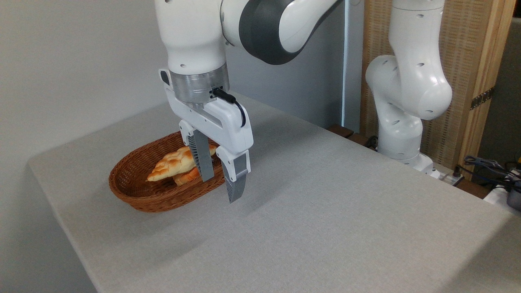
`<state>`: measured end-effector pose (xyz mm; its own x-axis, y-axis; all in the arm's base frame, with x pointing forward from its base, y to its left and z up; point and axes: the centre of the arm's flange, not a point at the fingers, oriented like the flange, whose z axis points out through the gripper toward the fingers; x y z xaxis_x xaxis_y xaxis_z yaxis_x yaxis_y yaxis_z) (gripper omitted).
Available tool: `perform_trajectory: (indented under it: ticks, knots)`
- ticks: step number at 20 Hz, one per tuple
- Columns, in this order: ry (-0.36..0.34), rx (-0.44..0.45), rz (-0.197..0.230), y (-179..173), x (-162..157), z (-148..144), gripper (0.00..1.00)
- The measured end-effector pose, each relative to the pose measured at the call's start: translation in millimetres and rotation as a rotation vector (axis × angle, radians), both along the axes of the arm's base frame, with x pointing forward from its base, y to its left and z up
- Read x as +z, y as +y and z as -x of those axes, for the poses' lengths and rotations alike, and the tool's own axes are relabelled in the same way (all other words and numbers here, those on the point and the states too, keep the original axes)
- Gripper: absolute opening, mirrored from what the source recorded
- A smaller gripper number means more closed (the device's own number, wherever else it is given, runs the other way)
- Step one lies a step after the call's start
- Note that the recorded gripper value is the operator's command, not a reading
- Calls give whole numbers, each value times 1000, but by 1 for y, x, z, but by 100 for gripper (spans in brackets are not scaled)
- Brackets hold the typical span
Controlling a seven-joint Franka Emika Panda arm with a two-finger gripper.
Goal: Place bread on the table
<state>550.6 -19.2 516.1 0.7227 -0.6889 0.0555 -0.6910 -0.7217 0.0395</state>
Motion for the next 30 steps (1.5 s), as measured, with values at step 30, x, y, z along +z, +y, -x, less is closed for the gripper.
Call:
perform_trajectory:
  ticks: [30]
  knots:
    - [52,-25,81,-191,-40,17,100]
